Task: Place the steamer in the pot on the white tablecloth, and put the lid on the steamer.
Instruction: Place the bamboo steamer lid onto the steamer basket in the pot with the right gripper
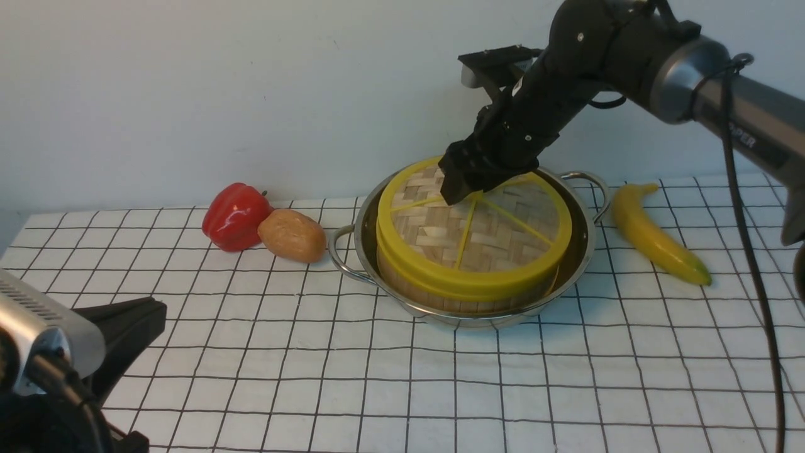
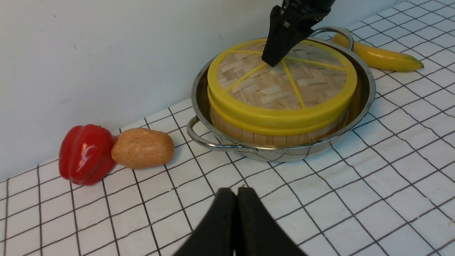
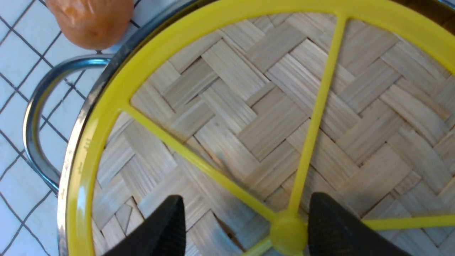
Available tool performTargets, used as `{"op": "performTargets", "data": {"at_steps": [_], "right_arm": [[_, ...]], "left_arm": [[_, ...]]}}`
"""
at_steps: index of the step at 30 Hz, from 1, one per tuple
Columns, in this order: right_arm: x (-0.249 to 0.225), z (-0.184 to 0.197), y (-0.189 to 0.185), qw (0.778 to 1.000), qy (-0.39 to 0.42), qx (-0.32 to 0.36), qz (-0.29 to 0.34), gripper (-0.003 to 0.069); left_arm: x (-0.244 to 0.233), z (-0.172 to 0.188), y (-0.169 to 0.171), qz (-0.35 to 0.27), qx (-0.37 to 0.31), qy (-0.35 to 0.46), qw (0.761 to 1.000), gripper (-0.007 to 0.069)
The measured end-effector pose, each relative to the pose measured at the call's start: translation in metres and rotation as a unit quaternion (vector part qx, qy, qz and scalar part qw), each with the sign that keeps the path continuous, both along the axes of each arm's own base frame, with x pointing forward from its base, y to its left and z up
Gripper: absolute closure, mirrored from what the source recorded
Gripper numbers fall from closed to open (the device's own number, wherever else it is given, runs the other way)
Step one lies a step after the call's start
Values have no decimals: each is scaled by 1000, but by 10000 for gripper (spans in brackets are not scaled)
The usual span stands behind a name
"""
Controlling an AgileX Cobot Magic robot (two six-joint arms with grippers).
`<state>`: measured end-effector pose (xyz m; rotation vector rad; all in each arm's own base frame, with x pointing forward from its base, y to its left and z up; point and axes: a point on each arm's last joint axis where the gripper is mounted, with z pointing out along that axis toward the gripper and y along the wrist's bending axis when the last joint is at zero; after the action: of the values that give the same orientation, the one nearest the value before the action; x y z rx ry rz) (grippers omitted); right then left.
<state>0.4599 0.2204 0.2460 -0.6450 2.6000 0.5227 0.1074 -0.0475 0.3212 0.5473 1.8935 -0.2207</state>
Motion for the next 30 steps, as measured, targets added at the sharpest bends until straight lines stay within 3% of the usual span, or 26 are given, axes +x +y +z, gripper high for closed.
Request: {"op": "performTargets", "data": {"at_steps": [30], "right_arm": [[-1, 1, 2, 1000, -1, 11, 14, 214]], "left_arm": [[0, 0, 0, 0, 0, 0, 1000, 633]]}}
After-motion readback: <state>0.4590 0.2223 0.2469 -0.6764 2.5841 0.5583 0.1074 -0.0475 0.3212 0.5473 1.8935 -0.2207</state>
